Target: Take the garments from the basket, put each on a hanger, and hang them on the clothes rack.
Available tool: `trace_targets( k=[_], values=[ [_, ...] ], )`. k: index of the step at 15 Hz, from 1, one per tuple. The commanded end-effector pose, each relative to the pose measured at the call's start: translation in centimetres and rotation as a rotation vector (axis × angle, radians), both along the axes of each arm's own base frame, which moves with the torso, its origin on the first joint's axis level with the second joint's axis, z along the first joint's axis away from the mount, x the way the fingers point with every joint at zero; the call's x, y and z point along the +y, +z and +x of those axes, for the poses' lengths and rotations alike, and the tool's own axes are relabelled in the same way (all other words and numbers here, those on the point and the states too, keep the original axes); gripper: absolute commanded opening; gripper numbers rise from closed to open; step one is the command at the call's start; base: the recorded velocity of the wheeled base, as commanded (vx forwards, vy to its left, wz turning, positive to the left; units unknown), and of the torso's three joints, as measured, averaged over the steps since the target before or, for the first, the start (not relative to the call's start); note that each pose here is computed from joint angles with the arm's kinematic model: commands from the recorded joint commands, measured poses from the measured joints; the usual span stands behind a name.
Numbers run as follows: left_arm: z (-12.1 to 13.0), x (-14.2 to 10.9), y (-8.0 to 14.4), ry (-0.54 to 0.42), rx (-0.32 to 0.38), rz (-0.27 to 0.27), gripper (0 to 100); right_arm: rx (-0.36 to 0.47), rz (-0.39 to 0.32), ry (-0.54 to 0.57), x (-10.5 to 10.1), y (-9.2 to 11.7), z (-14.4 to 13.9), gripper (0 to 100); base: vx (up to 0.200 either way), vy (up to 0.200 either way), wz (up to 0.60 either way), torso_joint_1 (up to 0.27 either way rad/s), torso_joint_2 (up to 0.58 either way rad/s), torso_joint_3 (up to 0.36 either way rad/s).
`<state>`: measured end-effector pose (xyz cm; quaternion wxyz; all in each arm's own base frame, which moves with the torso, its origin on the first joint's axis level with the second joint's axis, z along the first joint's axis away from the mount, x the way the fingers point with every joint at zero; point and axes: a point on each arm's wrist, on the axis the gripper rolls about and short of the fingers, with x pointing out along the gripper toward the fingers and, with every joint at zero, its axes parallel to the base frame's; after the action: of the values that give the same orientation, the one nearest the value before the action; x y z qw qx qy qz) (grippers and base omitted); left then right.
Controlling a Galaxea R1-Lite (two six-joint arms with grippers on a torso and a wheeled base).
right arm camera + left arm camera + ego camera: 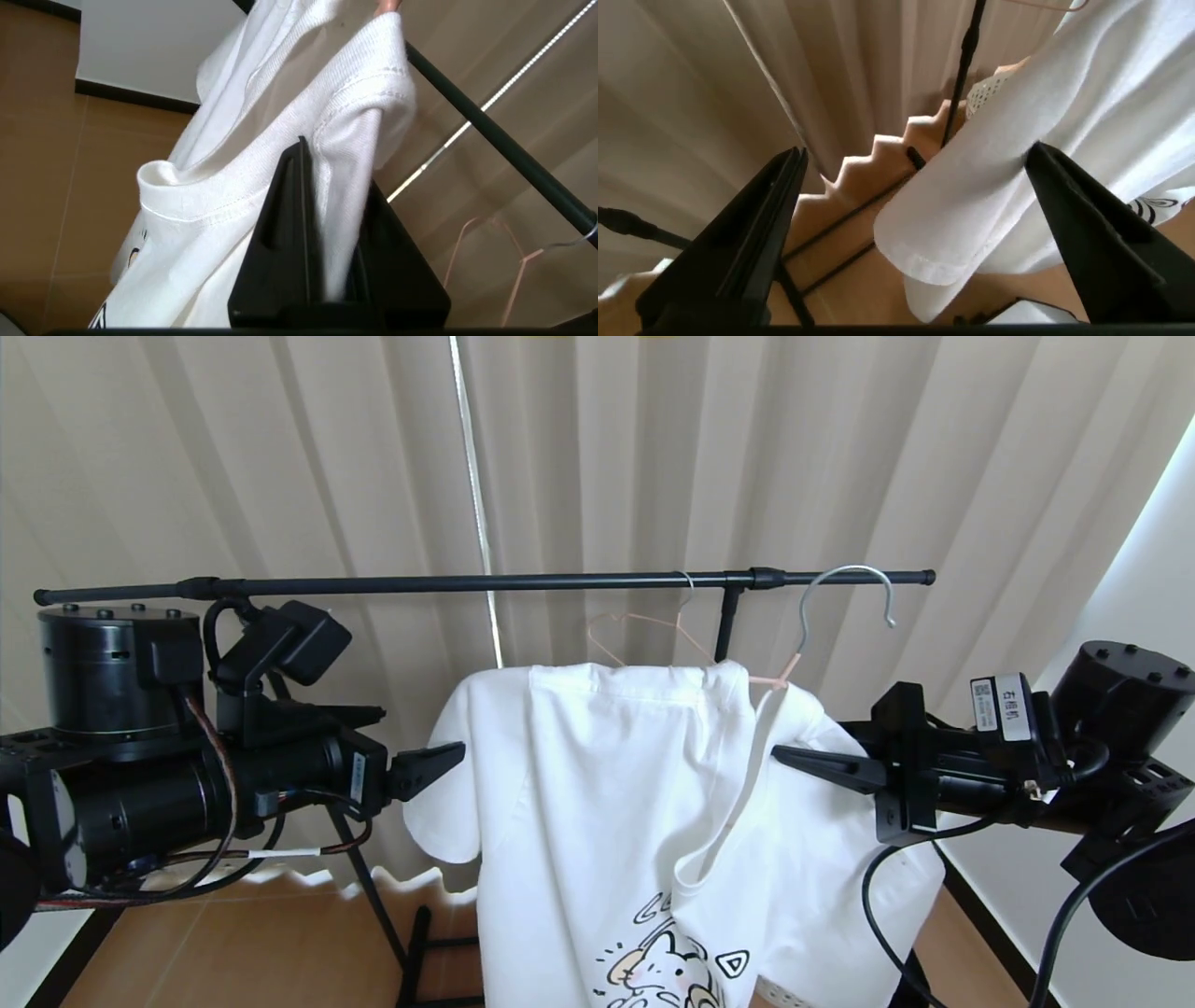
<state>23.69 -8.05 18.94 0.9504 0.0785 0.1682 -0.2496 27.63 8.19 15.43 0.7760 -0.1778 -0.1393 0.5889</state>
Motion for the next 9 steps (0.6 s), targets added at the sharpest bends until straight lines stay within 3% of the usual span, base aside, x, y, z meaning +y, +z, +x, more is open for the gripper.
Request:
trace_targets(
  k=[1, 5, 6, 9],
  values=[
    [0.77, -0.28, -0.86, -0.001, 0.020, 0.006, 100, -0.007, 0.001, 0.003, -0.10, 0.24, -0.28, 0, 0.000, 0.000, 0.00, 0.000, 0.00, 0.000],
    [1.16, -0.50, -1.35, -0.020, 0.033, -0.002, 100, -0.007, 0.001, 0.003, -0.11, 0.25, -0.33, 0, 0.000, 0.000, 0.00, 0.000, 0.00, 0.000],
    [1.18, -0.50, -1.31, -0.019, 0.033, -0.004, 0, -0.007, 0.001, 0.003, -0.13, 0.27, -0.41, 0, 0.000, 0.000, 0.00, 0.000, 0.00, 0.000],
    [1.03, -0.97, -1.39, -0.033, 0.044, -0.017, 0, -0.010, 0.002, 0.004, -0.10, 0.36, -0.47, 0, 0.000, 0.000, 0.00, 0.000, 0.00, 0.000]
  ],
)
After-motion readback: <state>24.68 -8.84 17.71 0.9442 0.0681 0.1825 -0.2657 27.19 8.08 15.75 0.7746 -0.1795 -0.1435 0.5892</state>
